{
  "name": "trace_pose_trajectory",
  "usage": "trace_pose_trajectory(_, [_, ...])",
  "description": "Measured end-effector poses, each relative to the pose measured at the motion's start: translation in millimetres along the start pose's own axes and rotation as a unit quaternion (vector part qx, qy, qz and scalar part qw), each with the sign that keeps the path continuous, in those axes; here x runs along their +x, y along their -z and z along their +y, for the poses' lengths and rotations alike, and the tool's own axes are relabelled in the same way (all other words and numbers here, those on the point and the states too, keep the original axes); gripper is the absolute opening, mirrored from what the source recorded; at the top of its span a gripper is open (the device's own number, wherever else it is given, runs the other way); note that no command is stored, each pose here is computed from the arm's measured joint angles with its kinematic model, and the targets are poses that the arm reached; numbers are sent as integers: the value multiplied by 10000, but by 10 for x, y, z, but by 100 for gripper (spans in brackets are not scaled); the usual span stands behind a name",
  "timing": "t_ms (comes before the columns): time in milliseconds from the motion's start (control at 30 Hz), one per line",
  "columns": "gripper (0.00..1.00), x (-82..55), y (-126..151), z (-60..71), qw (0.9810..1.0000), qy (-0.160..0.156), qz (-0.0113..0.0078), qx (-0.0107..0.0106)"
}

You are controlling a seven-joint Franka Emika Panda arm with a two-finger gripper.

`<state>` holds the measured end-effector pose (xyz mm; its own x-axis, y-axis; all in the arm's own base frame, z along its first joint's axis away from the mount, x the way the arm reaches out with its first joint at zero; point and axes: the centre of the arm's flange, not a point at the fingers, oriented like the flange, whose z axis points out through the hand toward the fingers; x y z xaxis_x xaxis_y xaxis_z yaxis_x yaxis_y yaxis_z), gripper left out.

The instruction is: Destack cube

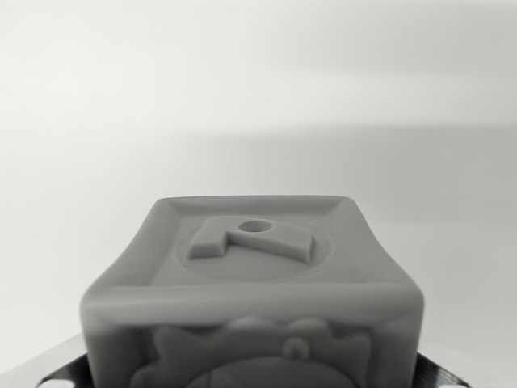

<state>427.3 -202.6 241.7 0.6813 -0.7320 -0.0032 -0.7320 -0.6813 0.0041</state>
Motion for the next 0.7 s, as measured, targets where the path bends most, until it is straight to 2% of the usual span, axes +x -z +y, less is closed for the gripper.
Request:
trace_pose_trajectory(167, [0,61,-22,66,10000,-82,-4,-2])
trace_pose_trajectory(367, [0,133,-37,137,9998,-174,0,2])
trace_pose_trajectory(500, [0,184,-59,192,9997,-242,-6,0])
trace_pose_trajectory(600, [0,214,-66,222,9996,-279,-2,1])
trace_pose_trajectory(667, [0,227,-97,238,9995,-301,9,13])
trace_pose_trajectory(700, [0,229,-131,242,9995,-306,7,13])
